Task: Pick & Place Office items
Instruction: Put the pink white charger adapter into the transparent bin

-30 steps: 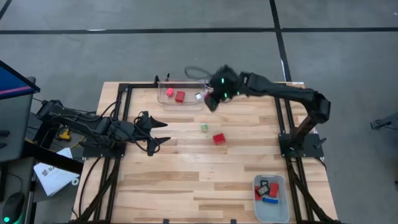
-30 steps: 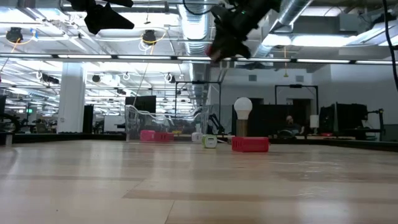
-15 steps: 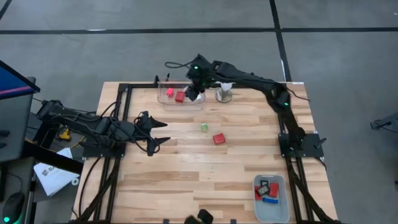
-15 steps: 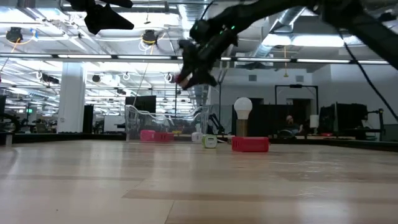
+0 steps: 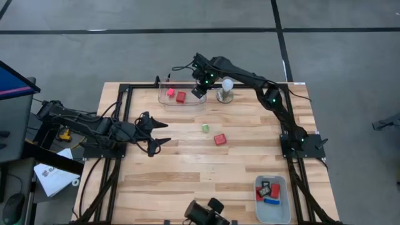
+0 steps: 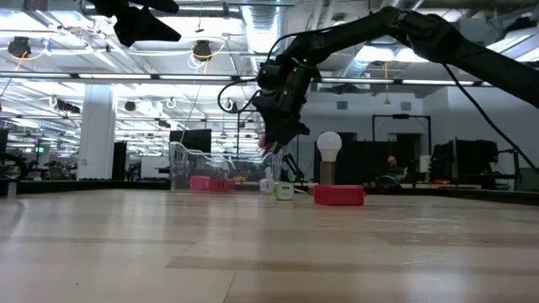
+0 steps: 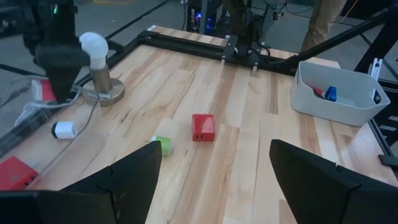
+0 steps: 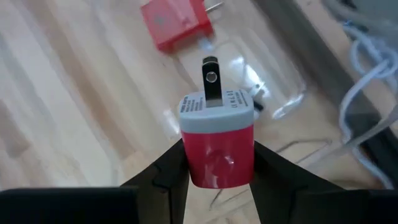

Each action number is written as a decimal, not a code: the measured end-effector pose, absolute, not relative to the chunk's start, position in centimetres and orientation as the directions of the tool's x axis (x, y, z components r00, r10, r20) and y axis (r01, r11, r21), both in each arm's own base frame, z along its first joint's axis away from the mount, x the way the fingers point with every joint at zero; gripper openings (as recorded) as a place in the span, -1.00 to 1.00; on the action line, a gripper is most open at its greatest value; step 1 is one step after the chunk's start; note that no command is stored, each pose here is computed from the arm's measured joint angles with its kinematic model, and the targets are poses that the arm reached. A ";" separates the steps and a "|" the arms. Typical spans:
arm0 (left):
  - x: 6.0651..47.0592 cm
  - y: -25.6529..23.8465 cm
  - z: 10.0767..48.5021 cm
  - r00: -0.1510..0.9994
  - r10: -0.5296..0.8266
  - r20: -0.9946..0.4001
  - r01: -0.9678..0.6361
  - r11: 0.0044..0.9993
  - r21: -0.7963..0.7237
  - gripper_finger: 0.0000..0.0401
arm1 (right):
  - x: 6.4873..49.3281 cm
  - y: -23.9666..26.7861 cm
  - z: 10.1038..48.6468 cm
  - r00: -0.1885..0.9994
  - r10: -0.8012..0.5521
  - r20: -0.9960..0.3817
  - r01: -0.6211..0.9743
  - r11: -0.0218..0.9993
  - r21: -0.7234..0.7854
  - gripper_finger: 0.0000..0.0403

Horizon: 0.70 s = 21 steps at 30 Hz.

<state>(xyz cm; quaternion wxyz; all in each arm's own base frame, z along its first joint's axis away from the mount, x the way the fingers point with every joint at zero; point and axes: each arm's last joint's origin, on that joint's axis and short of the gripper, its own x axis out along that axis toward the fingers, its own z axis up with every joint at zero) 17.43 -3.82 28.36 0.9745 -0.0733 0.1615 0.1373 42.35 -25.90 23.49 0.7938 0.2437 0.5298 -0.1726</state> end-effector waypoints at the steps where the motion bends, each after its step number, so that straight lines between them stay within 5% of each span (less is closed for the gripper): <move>1: 17.4 -3.8 28.4 0.910 0.245 -0.334 -0.289 0.953 -0.088 0.48 | 42.4 -25.9 23.4 0.373 -0.025 -0.927 0.528 0.828 0.190 -0.36; 21: 17.5 -3.8 28.6 0.918 0.244 -0.313 -0.277 0.959 -0.064 0.48 | 42.7 -26.3 23.5 0.407 -0.055 -0.912 0.504 0.846 0.174 -0.26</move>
